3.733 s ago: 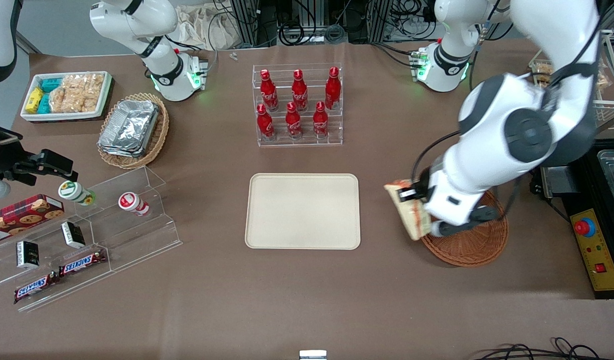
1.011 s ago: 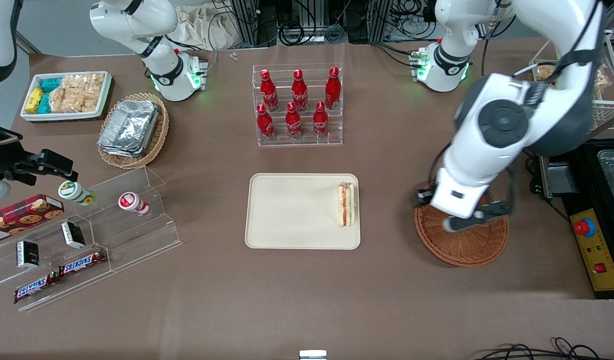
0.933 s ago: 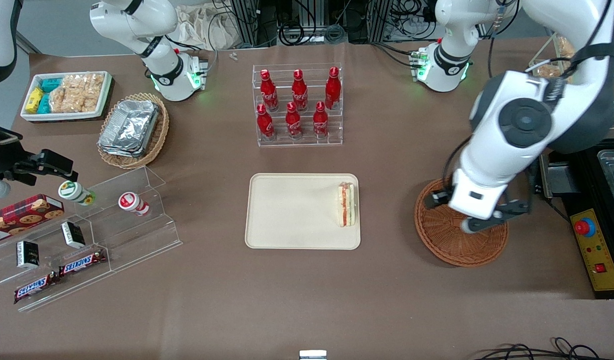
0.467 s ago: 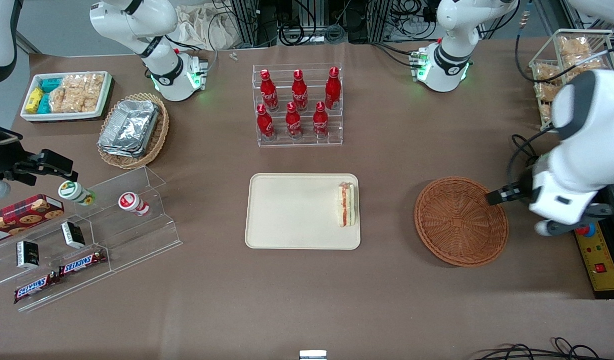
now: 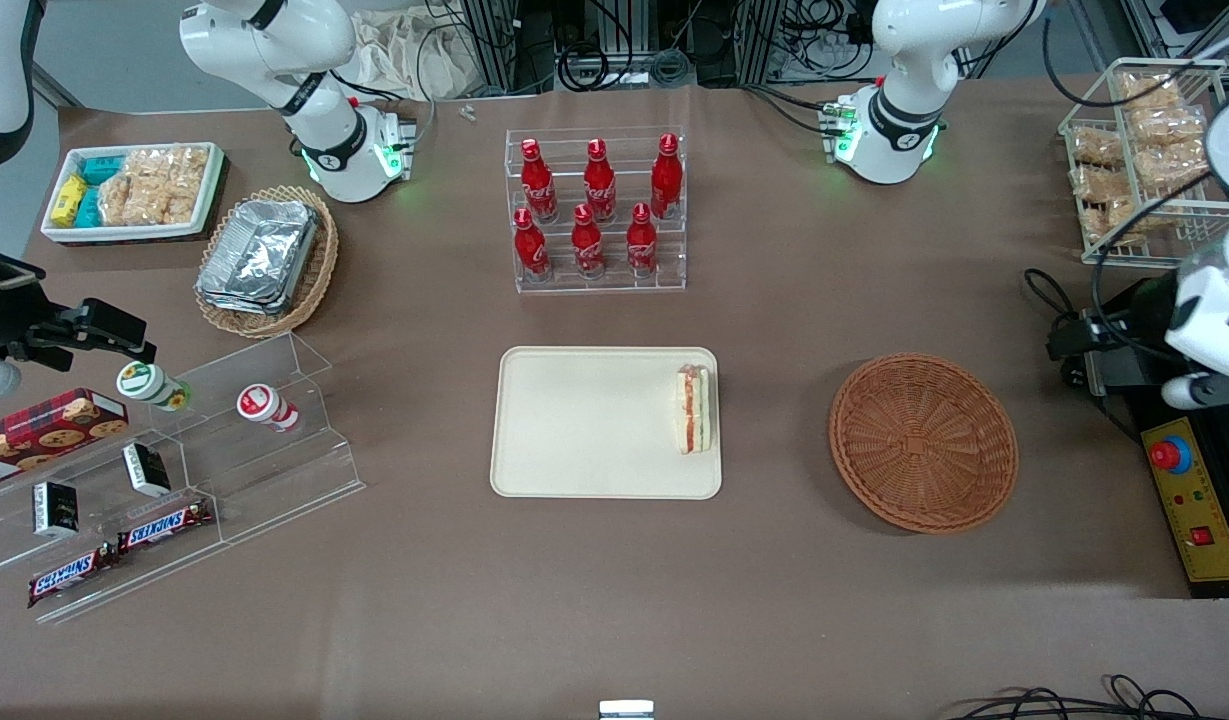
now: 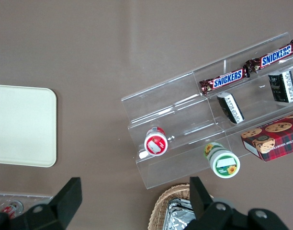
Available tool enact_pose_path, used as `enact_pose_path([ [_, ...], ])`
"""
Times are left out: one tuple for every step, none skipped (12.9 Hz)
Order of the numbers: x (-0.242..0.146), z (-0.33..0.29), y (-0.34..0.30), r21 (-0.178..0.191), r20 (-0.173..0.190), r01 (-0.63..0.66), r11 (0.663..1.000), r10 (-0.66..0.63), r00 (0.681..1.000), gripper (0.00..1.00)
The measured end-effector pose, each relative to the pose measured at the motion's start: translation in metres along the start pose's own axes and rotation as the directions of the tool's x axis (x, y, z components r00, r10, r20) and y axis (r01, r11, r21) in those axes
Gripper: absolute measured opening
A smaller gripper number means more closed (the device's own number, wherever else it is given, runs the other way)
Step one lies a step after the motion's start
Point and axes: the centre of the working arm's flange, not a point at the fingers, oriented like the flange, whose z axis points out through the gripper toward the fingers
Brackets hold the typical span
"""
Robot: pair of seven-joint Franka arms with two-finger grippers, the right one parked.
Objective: Place sandwich from basket to tray
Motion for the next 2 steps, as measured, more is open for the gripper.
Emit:
enact_pose_path([
  [-0.0047, 0.0045, 0.0050, 0.004, 0.012, -0.022, 1.000, 0.022, 1.000, 1.00],
  [-0.0054, 0.0053, 0.0082, 0.004, 0.026, -0.062, 0.998, 0.062, 0.998, 1.00],
])
